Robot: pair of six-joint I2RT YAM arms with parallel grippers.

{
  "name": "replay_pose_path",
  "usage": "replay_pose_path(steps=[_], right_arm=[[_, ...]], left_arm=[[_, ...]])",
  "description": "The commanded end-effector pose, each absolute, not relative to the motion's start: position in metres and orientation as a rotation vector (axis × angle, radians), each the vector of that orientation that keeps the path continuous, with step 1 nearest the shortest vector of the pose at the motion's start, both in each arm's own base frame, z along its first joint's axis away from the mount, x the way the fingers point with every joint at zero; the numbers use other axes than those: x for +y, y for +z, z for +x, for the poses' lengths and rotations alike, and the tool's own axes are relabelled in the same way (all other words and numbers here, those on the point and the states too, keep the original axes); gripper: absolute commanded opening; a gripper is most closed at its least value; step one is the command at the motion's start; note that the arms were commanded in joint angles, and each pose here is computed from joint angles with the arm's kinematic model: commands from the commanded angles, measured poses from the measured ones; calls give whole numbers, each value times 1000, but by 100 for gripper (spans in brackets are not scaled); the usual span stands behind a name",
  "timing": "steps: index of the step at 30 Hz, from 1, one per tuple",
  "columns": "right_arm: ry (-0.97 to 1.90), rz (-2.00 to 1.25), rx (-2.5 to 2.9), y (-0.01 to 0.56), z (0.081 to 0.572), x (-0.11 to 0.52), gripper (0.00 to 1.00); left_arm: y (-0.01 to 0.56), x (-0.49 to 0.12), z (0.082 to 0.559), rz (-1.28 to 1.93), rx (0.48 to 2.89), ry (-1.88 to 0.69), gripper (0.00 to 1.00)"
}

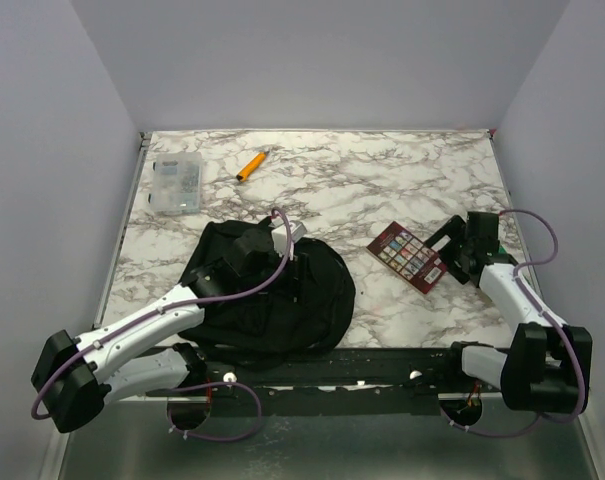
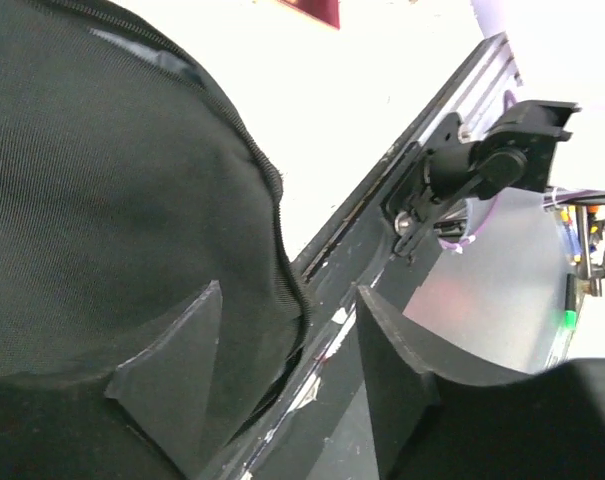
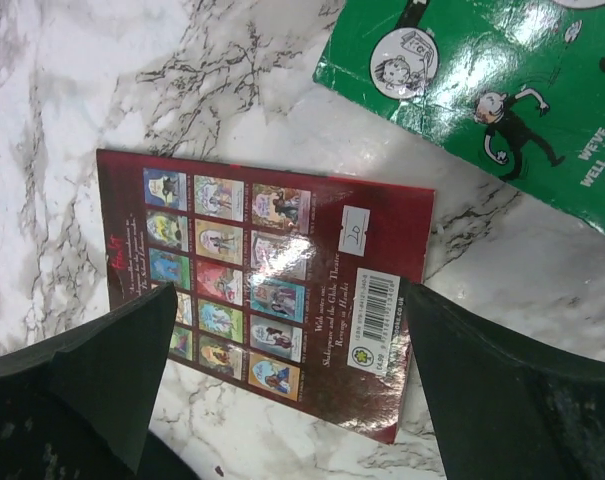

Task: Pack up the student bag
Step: Adjust the book at the center of the board.

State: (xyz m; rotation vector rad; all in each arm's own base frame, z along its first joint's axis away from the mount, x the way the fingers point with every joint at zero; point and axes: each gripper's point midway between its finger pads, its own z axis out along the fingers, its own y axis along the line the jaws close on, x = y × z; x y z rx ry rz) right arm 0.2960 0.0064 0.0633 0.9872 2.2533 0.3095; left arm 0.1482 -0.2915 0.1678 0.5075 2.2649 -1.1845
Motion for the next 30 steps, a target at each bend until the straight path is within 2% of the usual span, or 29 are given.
replay_pose_path(steps=[1, 5, 14, 20, 25, 30], right_arm=[[185, 1023, 2236, 59, 291, -12, 100], [260, 1012, 2298, 42, 289, 2, 100], [454, 832, 2402, 33, 284, 33, 97], [615, 663, 2479, 26, 269, 93, 96], [782, 520, 2472, 44, 261, 135, 96], [612, 412, 2396, 74, 278, 115, 97]], left_arm=[[200, -292, 142, 582, 2181, -1230, 62], [214, -291, 138, 588, 2150, -1261, 67], [238, -292, 137, 582, 2097, -1295, 72], [248, -300, 145, 535, 2101, -1306, 75], [261, -311, 157, 416, 2106, -1347, 76], [264, -331, 180, 238, 2144, -1359, 72]])
